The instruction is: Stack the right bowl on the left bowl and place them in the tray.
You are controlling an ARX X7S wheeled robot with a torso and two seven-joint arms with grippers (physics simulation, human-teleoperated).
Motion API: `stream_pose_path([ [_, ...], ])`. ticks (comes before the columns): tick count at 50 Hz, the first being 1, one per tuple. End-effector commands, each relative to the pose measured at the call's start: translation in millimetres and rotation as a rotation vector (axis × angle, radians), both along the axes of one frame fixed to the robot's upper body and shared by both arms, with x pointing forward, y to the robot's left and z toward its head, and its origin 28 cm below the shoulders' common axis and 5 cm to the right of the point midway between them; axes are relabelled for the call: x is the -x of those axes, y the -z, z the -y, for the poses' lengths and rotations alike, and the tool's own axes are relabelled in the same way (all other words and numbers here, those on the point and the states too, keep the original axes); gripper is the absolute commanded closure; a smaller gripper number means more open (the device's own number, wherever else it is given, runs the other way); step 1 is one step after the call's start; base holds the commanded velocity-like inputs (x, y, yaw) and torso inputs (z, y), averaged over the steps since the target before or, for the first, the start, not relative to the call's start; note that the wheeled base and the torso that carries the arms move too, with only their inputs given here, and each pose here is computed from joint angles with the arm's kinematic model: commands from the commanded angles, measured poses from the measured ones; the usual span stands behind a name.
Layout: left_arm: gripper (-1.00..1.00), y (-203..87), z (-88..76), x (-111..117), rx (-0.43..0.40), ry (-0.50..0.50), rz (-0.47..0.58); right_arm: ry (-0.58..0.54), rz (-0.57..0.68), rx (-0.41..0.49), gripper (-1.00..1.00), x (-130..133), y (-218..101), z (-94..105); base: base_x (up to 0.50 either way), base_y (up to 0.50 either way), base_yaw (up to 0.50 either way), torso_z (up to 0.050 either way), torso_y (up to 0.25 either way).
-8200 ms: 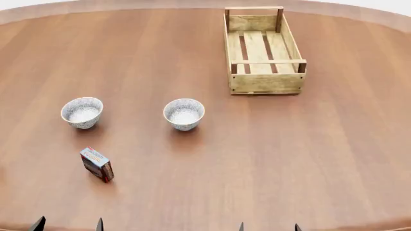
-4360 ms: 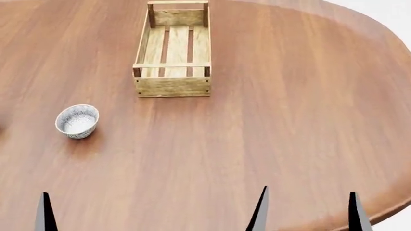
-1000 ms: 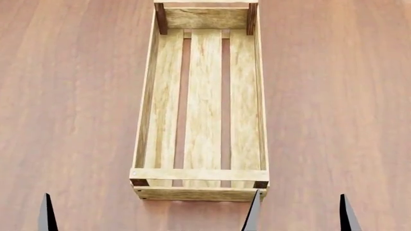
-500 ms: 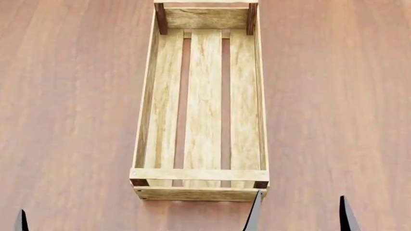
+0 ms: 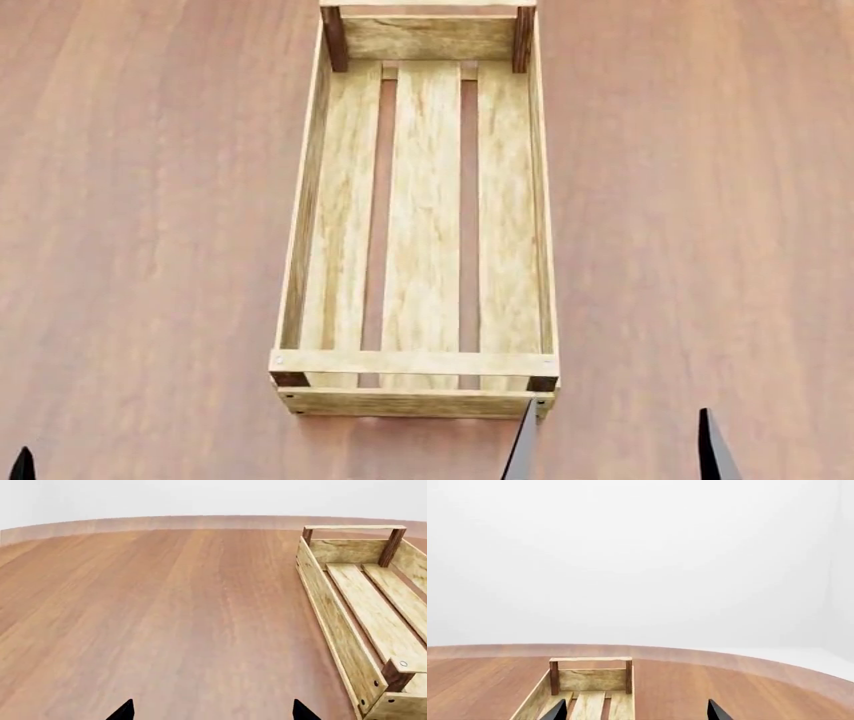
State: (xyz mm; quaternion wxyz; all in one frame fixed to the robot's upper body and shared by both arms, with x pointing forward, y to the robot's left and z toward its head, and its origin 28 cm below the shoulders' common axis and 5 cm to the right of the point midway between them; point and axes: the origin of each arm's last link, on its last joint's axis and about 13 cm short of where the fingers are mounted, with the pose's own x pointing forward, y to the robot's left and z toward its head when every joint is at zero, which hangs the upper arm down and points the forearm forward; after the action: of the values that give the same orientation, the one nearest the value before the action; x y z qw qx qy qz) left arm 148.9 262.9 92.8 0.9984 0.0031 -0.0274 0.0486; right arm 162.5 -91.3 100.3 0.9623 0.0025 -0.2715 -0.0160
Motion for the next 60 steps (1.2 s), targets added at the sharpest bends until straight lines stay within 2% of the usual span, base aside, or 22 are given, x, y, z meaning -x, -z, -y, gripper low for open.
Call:
stream_pose_path([
  [1,-1.0,-3,-7.3,-3,0.077,0.006,-0.033,0.011,0.011,0.017,-1.0,-2,-1,1.3,0.0,0.0,0.0,0.0,0.0],
  [7,-1.0,-5,-8.5,-6,0.114,0.01,-0.059,0.009,0.011,0.021,-1.0,-2,-2,0.8,0.0,0.0,0.0,0.0,0.0],
  [13,-1.0,-4,-11.2,-7,0.221,-0.008,-0.098,0.008,0.011,0.022,-1.0,-2,-2,0.8,0.0,0.0,0.0,0.0,0.0],
  [26,-1.0,-6,-10.7,-4,0.329,-0.016,-0.15,0.009,0.008,0.024,-1.0,-2,-2,1.0,0.0,0.0,0.0,0.0,0.0],
  [44,-1.0,-1,-5.9,2,0.383,0.046,-0.261,0.006,0.008,0.024,-1.0,-1,-2,0.6,0.0,0.0,0.0,0.0,0.0],
  [60,-1.0,2,-2.8,11,0.406,0.017,-0.326,0.016,-0.005,0.015,-1.0,-1,0,2.6,0.0,0.0,0.0,0.0,0.0],
])
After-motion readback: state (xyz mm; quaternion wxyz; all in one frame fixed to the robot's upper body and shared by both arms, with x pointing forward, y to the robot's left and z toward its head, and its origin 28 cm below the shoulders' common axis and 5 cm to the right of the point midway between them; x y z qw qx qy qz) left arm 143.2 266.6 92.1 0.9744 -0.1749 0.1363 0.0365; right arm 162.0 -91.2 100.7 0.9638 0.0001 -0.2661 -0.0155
